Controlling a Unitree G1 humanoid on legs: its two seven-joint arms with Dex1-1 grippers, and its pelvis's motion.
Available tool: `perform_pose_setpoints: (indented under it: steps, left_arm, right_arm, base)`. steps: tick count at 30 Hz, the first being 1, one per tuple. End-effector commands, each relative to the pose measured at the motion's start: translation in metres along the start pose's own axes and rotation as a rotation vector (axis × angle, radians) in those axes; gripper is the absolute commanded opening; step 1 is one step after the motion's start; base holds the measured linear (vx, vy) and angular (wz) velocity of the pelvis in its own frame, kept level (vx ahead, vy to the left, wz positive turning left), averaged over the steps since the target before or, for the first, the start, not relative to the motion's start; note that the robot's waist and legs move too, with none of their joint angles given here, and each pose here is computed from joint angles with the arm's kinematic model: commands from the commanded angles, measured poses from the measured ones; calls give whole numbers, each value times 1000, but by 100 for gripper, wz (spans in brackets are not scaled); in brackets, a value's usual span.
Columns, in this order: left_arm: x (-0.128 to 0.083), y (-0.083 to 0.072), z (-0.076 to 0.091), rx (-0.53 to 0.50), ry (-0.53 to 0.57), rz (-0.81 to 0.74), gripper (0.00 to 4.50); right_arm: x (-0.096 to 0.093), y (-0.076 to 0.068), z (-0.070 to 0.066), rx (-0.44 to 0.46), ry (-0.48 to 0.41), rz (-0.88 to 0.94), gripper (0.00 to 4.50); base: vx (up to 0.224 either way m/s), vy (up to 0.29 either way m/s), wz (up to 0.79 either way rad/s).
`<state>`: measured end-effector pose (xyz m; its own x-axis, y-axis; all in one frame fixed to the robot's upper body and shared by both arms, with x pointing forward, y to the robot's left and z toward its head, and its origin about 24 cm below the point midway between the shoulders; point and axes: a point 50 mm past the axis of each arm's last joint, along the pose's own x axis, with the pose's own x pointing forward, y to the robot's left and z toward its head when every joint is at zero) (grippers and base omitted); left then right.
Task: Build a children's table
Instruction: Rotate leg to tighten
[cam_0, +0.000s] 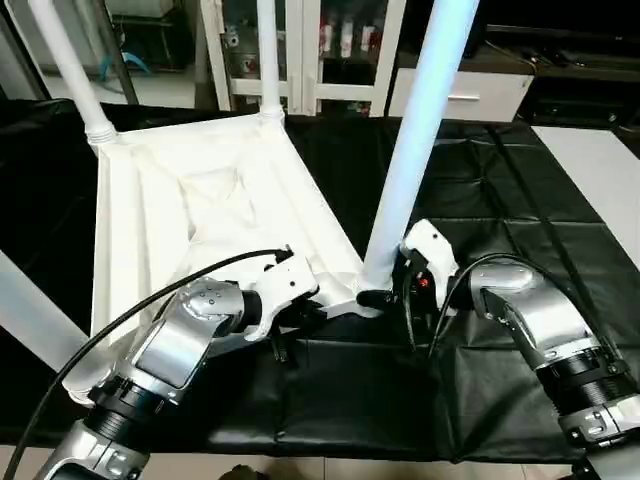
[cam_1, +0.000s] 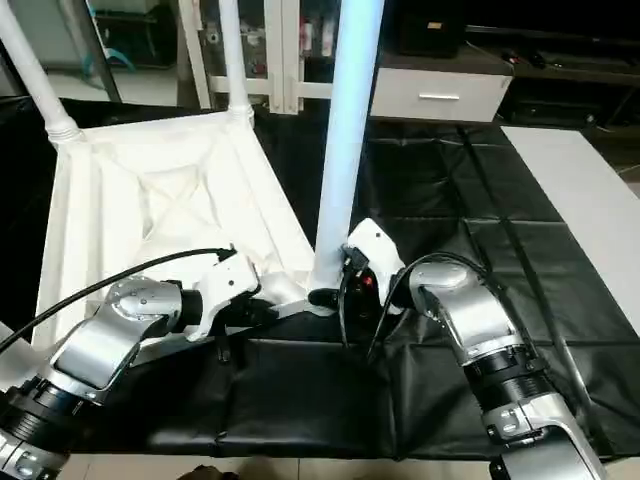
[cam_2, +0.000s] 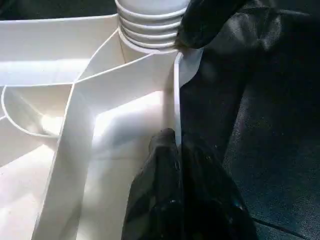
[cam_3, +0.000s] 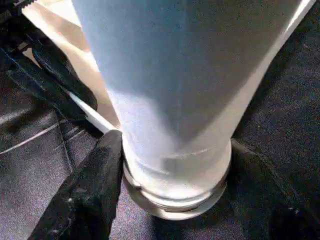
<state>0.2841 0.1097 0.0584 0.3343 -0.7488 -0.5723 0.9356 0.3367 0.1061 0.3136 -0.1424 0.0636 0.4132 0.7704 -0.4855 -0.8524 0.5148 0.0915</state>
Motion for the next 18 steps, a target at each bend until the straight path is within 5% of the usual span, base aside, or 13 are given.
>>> perform_pose_setpoints:
  steps: [1,11,18]
  left_arm:
    - [7,-14,6,10,-30,-88,0]
    - [9,-12,1,-13,-19,-69,0]
    - [36,-2,12,-94,-42,49,0]
  right_arm:
    - [-3,-7,5,0,-33,-64,274]
    - [5,-10,6,50,-109,-150,269]
    - [36,-3,-5,166,-166,-369,269]
  base:
    - [0,0,0]
    - [0,0,0]
    - [0,0,0]
